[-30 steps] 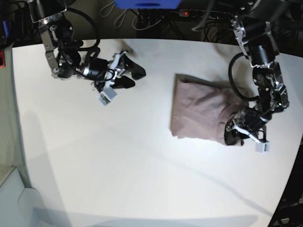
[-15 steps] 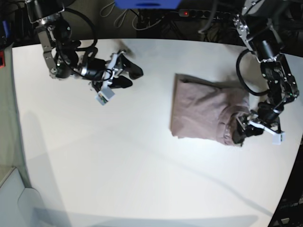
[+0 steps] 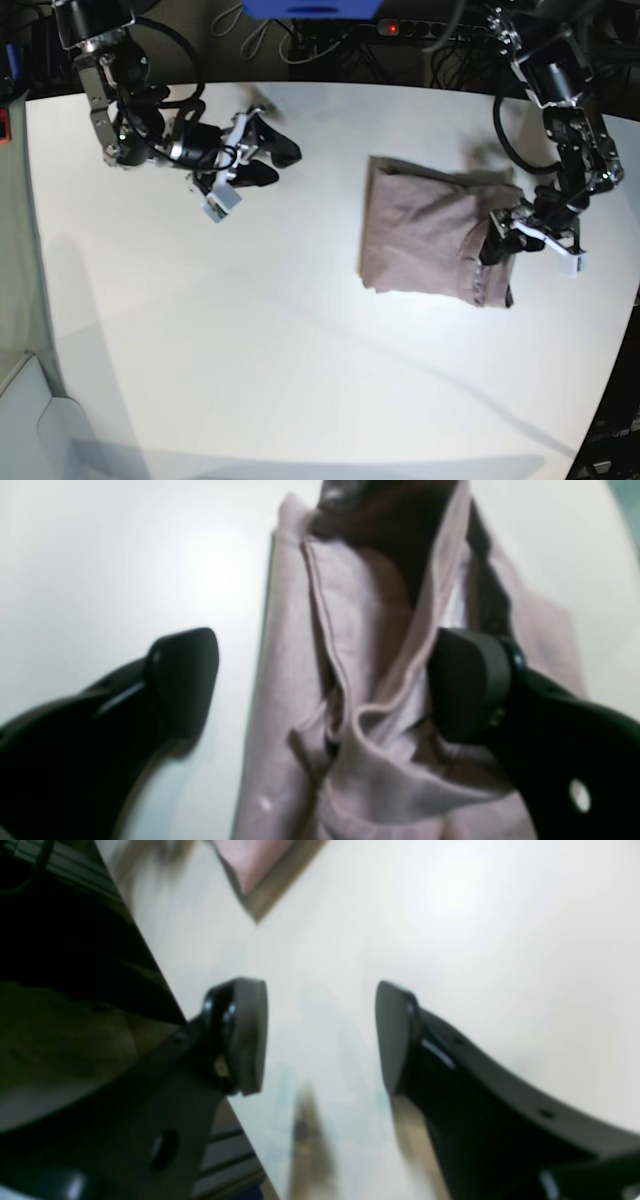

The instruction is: Layout the t-shirt on the table in an organized manner, then fold the t-shirt properly

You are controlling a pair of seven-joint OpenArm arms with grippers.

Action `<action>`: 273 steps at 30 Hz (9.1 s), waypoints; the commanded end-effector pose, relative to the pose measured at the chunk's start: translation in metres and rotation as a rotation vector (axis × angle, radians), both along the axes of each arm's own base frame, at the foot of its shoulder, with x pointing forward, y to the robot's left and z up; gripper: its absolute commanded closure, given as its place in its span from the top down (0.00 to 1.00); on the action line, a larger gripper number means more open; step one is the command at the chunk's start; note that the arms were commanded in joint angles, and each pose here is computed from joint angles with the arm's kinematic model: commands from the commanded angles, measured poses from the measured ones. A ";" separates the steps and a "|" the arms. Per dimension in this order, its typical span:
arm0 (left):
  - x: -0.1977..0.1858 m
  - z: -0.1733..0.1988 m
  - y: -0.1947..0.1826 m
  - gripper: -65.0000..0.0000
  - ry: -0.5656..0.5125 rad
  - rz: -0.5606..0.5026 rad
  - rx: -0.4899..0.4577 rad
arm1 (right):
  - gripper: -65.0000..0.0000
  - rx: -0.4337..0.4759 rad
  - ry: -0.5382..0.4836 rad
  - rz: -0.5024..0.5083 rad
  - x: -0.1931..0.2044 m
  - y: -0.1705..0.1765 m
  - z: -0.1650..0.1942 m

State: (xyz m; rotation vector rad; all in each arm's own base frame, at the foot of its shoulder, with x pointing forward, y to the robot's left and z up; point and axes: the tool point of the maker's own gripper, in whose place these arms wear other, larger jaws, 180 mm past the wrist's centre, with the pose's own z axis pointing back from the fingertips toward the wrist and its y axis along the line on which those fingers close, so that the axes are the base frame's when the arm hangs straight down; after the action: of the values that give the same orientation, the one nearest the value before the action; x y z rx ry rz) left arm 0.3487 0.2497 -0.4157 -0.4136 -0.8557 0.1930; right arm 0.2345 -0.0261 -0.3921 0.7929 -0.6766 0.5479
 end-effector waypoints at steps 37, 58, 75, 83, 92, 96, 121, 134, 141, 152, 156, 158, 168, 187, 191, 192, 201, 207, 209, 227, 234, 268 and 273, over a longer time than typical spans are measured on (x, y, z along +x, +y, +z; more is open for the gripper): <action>0.044 0.013 -0.327 0.01 -0.302 -1.305 0.663 | 0.53 -0.157 -0.031 -0.548 -0.007 -0.202 0.011; 0.037 0.002 -0.338 0.38 -0.342 -1.480 0.943 | 0.53 -0.183 -0.059 -0.496 -0.009 -0.190 0.025; 0.074 0.064 -0.342 0.38 -0.484 -1.298 0.882 | 0.53 -0.180 -0.060 -0.491 -0.008 -0.188 0.025; 0.077 0.075 -0.344 0.38 -0.512 -1.286 0.881 | 0.53 -0.186 -0.064 -0.484 -0.003 -0.188 0.027; 0.120 0.145 -0.291 0.38 -0.615 -0.949 0.776 | 0.53 -0.165 -0.105 -0.473 0.014 -0.180 0.036; 0.122 0.137 -0.221 0.37 -0.494 -0.738 0.759 | 0.49 -0.132 -0.147 -0.428 0.028 -0.159 0.047; -0.093 0.099 0.047 0.01 0.000 -0.115 0.963 | 0.00 0.028 -0.091 -0.087 0.140 -0.003 0.036; -0.119 0.092 0.068 0.01 0.070 -0.006 0.934 | 0.00 0.151 -0.109 -0.296 0.206 -0.024 0.028; -0.121 0.090 0.068 0.01 0.074 -0.002 0.928 | 0.00 0.160 -0.144 -0.256 0.223 -0.007 0.054; -0.121 0.090 0.068 0.01 0.075 -0.003 0.928 | 0.00 0.234 -0.014 -0.207 0.175 0.056 0.013; -0.122 0.089 0.068 0.01 0.078 -0.004 0.926 | 0.00 0.207 -0.016 -0.174 0.159 0.076 -0.001; -0.122 0.089 0.068 0.01 0.078 -0.004 0.926 | 0.00 0.202 -0.043 -0.171 0.158 0.081 -0.001; -0.120 0.087 0.066 0.01 0.073 -0.011 0.923 | 0.00 0.223 -0.165 -0.218 0.196 0.061 0.041; -0.117 0.088 0.065 0.01 0.066 -0.010 0.918 | 0.00 0.274 -0.333 -0.122 0.125 0.084 0.106; -0.119 0.086 0.065 0.01 0.073 -0.014 0.917 | 0.00 0.263 -0.247 -0.134 0.105 0.084 0.075; -0.120 0.085 0.065 0.01 0.075 -0.014 0.916 | 0.00 0.250 -0.225 -0.138 0.102 0.080 0.066; -0.122 0.075 0.065 0.01 0.096 -0.020 0.897 | 0.00 0.197 -0.020 -0.197 0.091 0.062 -0.012; -0.123 0.079 0.067 0.01 0.094 -0.012 0.905 | 0.00 0.237 0.061 -0.306 0.084 0.051 -0.048; -0.128 0.075 0.067 0.01 0.107 -0.021 0.906 | 0.00 0.244 0.062 -0.319 0.083 0.050 -0.050; -0.124 0.086 0.059 0.01 0.057 -0.008 0.879 | 0.00 0.295 -0.190 -0.220 0.073 0.061 0.042; -0.126 0.090 0.048 0.01 0.005 -0.013 0.808 | 0.00 0.242 -0.273 -0.247 0.051 0.034 0.074; -0.268 0.058 0.109 0.01 0.257 0.195 0.675 | 0.00 -0.174 -0.085 -0.573 -0.090 -0.150 0.029; -0.309 0.022 0.113 0.01 0.391 0.201 0.610 | 0.00 -0.286 0.017 -0.642 -0.140 -0.189 0.020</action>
State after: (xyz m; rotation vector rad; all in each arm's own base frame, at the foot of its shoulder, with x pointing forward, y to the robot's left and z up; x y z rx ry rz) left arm 0.0381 0.3553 -0.4033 0.2523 -0.5124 0.1927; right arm 0.0895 -0.2165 -0.3809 0.2682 -0.7336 0.0382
